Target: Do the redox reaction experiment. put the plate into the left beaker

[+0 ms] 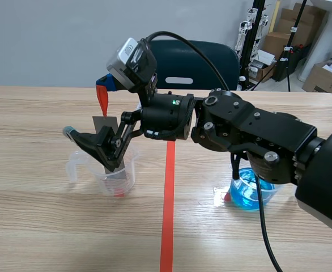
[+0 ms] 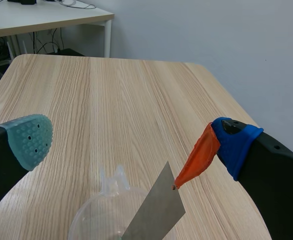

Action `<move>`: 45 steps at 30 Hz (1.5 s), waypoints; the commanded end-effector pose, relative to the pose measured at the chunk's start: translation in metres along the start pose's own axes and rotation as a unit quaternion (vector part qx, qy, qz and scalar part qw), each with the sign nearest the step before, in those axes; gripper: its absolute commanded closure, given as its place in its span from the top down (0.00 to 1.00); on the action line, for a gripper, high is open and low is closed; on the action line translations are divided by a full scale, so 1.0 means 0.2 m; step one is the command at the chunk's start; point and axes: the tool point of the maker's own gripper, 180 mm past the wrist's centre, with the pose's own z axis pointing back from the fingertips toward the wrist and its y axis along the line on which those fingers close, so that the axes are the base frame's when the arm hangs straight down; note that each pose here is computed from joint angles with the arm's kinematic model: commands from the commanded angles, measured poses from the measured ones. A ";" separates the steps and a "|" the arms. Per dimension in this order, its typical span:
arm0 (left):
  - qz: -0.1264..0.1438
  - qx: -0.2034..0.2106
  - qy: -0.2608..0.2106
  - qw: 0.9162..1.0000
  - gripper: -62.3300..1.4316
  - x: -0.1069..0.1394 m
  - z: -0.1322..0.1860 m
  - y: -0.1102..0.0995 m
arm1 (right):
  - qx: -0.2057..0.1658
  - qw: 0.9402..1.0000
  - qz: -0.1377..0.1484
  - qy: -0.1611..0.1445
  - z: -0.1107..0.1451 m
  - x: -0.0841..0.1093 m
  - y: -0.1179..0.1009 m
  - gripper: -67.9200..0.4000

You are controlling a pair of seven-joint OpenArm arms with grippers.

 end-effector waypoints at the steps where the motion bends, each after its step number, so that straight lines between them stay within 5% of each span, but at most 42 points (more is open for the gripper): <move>1: 0.003 0.003 -0.014 1.000 1.00 0.03 -0.01 0.00 | -0.005 1.000 0.005 -0.019 -0.01 0.07 -0.03 1.00; 45: 0.003 0.003 -0.014 1.000 1.00 0.03 -0.01 0.00 | -0.005 0.999 0.005 -0.033 -0.01 0.09 -0.03 1.00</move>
